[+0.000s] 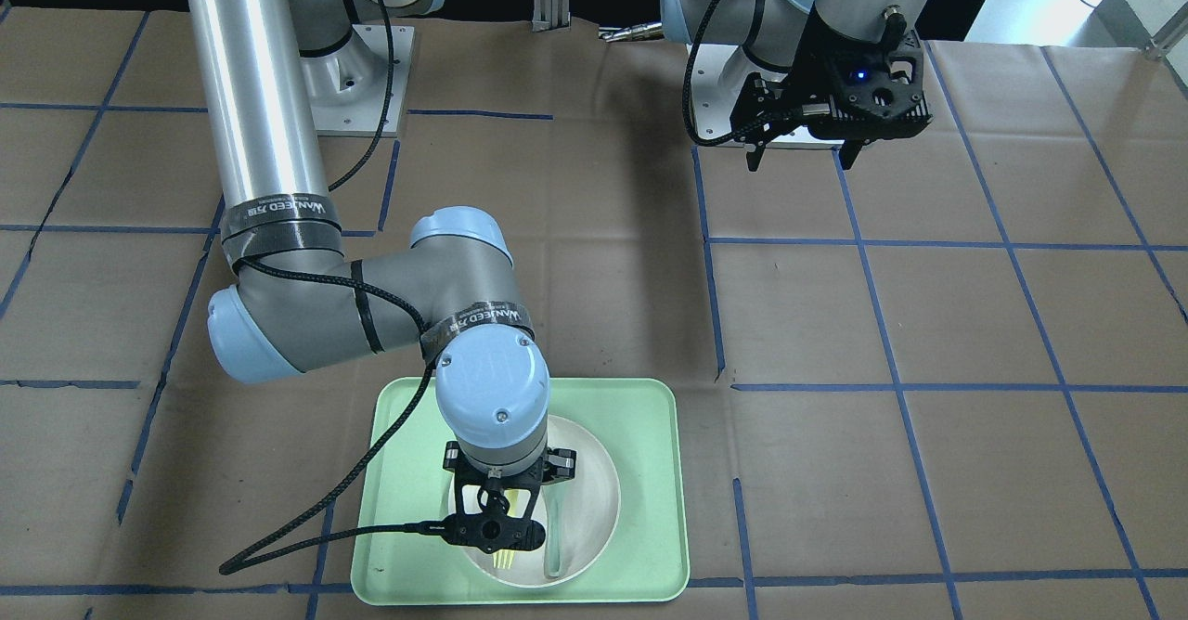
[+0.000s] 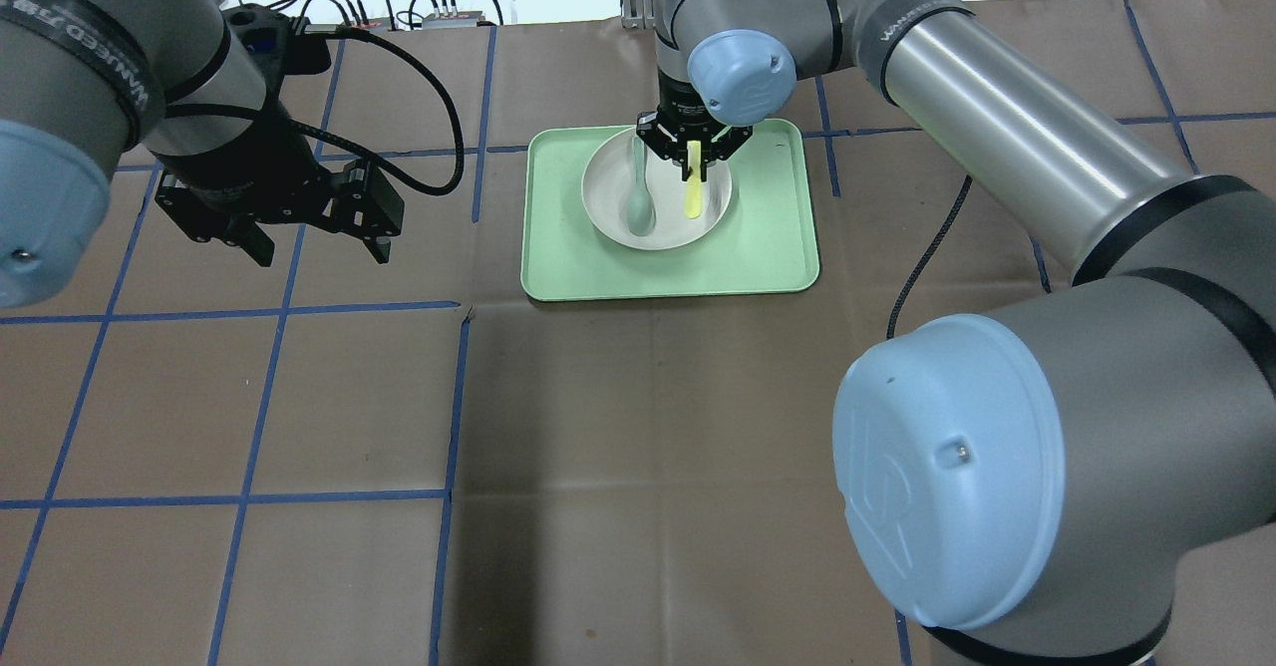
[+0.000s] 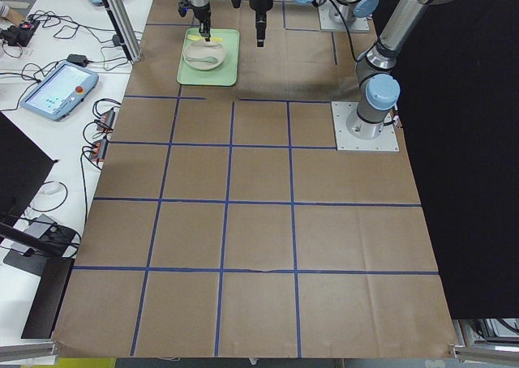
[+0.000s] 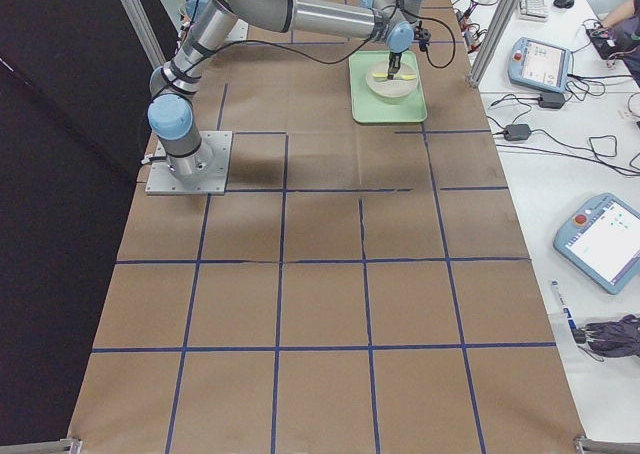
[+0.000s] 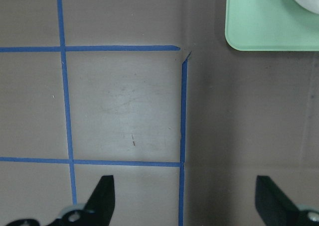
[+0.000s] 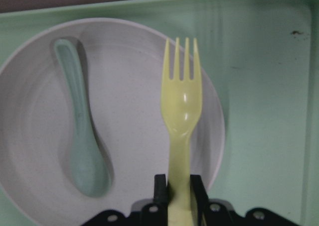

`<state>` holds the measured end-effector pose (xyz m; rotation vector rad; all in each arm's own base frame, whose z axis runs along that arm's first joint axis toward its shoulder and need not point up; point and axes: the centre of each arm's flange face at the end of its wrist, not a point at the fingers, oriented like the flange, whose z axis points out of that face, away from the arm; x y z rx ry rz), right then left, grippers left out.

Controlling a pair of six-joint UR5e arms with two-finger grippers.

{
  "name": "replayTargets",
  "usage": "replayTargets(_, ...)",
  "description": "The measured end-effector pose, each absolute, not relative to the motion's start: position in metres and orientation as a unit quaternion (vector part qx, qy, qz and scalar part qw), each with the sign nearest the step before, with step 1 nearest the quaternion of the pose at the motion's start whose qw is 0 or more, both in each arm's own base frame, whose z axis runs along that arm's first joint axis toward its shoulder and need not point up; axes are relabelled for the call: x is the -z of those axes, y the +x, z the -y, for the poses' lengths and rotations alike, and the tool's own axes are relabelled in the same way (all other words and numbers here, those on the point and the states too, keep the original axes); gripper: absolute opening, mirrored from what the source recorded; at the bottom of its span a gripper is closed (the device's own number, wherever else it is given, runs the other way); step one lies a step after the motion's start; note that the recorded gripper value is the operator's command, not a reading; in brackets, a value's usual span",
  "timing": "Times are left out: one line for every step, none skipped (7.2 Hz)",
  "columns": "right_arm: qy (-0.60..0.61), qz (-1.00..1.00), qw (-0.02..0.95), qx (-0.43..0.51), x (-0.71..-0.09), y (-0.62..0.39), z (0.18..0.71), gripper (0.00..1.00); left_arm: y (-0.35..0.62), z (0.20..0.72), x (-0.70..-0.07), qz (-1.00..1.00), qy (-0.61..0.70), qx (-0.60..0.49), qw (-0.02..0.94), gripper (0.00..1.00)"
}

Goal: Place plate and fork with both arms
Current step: 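Carry the fork with the right gripper beside the plate on the tray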

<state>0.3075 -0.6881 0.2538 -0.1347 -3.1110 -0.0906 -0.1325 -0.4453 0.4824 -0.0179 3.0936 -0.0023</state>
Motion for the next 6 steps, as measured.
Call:
replayTargets(-0.041,0.998,0.015,0.039,-0.253,0.281,0.684,0.01,-0.133,0.445,-0.482,-1.0,-0.006,0.001,0.023,1.0)
replayTargets(-0.038,0.998,0.015,0.047,-0.249,0.251,0.679,0.01,-0.133,0.445,-0.482,-1.0,-0.006,0.001,0.022,1.0)
replayTargets(-0.035,0.998,0.011,0.045,-0.242,0.226,0.675,0.02,-0.133,0.445,-0.482,-1.0,-0.006,0.001,0.02,1.0)
replayTargets(-0.034,0.999,0.008,0.033,-0.231,0.214,0.673,0.02,-0.133,0.445,-0.482,-1.0,-0.006,0.001,0.02,1.0)
replayTargets(-0.035,0.999,0.007,0.023,-0.215,0.21,0.673,0.02,-0.133,0.445,-0.482,-1.0,-0.006,0.001,0.02,1.0)
replayTargets(-0.035,0.999,0.006,0.021,-0.199,0.209,0.673,0.14,-0.133,0.445,-0.482,-1.0,-0.006,0.001,0.019,1.0)
